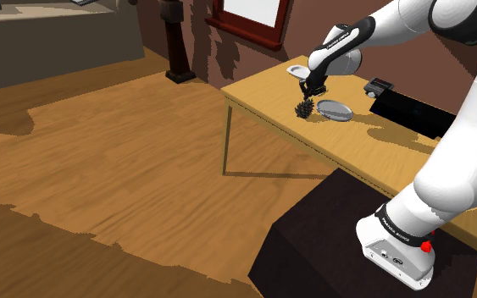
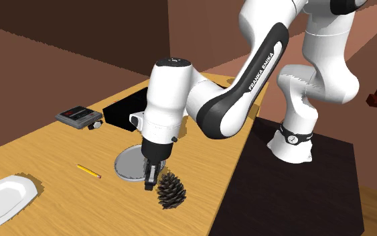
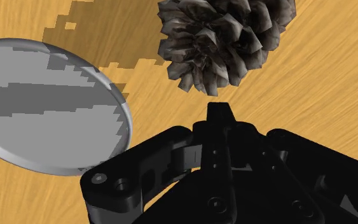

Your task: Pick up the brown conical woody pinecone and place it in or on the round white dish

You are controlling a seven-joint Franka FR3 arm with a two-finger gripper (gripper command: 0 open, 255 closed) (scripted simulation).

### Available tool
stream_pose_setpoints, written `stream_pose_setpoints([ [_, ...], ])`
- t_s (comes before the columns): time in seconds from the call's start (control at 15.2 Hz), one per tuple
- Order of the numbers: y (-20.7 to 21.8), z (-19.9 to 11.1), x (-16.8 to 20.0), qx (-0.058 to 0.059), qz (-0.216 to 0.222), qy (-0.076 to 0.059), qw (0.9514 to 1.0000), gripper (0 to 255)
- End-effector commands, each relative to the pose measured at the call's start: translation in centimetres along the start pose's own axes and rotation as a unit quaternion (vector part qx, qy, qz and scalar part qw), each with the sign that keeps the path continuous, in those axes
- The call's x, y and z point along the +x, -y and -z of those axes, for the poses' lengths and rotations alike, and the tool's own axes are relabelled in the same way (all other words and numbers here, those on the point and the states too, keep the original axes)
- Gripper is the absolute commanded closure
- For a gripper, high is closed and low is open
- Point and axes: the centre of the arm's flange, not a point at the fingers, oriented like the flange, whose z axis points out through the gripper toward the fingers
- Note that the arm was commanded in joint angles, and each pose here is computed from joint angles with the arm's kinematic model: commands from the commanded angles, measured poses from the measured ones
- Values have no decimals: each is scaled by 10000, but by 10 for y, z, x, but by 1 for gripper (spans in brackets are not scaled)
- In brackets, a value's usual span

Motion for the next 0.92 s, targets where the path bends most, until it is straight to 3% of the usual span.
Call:
stream_pose_setpoints([
  [0.0,0,0,0,0,0,0,10000,0],
  [0.13,-26,18,-10,560,-26,225,9982,0],
  [0.26,-53,33,-18,1116,-51,448,9927,0],
  [0.33,-63,37,-21,1305,-60,524,9900,0],
  [0.86,-53,-1,-25,1305,-60,524,9900,0],
])
